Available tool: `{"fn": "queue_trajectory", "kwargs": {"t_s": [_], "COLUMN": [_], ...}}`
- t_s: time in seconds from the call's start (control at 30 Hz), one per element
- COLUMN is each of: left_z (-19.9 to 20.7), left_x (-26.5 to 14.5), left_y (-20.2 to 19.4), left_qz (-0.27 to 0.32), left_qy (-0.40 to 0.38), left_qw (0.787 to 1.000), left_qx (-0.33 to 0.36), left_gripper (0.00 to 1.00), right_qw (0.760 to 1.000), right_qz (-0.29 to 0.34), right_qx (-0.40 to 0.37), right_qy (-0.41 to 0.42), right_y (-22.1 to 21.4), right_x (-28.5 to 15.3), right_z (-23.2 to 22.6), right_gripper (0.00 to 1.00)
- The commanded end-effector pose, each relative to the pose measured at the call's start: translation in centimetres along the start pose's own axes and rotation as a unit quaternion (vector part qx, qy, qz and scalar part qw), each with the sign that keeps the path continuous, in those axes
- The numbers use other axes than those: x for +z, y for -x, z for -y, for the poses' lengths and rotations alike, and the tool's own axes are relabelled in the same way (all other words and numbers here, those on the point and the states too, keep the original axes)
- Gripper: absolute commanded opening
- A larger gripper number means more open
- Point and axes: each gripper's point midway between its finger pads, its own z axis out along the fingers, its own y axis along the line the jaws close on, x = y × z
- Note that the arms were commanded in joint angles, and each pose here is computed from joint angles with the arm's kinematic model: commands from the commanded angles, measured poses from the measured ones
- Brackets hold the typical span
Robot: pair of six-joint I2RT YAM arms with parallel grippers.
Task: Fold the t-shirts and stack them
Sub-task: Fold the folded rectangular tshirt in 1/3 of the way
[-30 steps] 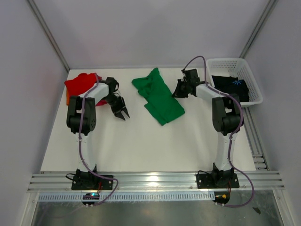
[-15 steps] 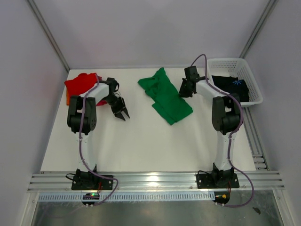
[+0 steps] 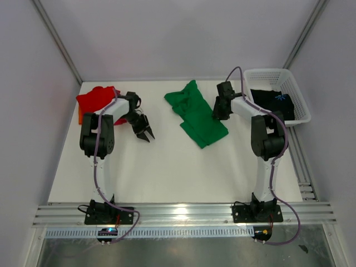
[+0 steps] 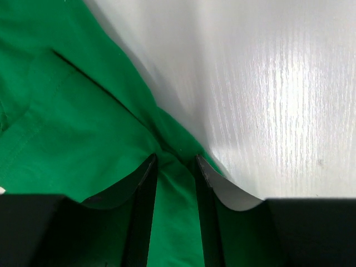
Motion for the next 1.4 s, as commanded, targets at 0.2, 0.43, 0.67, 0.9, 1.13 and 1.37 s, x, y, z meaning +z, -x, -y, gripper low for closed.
{"fn": "queue_trajectory", "kwargs": {"t_s": [0.2, 0.43, 0.67, 0.9, 1.13, 1.37], "left_z": [0.8, 1.6, 3.1, 3.2, 5.2, 7.5], "left_x": [-0.5, -2.1, -4.4, -6.0, -9.4, -14.0], "left_y": [0.4, 0.5, 0.6, 0.0, -0.8, -0.9], "left_qz": [0.008, 0.025, 0.046, 0.06, 0.082, 0.118], "left_qy": [-0.02, -0.024, -0.04, -0.036, -0.066, -0.085], "left_qw": [1.0, 0.999, 0.998, 0.997, 0.993, 0.986], "left_qx": [0.0, 0.008, 0.02, 0.032, 0.052, 0.081], "left_gripper": [0.37, 0.37, 0.37, 0.37, 0.36, 0.37], "right_qw": [0.995, 0.992, 0.989, 0.99, 0.992, 0.985], "right_qz": [0.077, 0.067, 0.038, 0.004, -0.049, -0.109], "right_qx": [-0.05, -0.097, -0.138, -0.142, -0.116, -0.127], "right_qy": [0.029, 0.038, 0.042, 0.026, 0.007, 0.029], "right_y": [2.4, -1.1, -3.2, -4.7, -6.5, -12.5], "right_x": [-5.3, -6.6, -3.7, -1.0, -0.6, -2.6], "right_z": [-2.3, -4.1, -4.8, -4.4, -4.2, -7.9], "right_gripper": [0.37, 0.37, 0.37, 0.37, 0.37, 0.37]}}
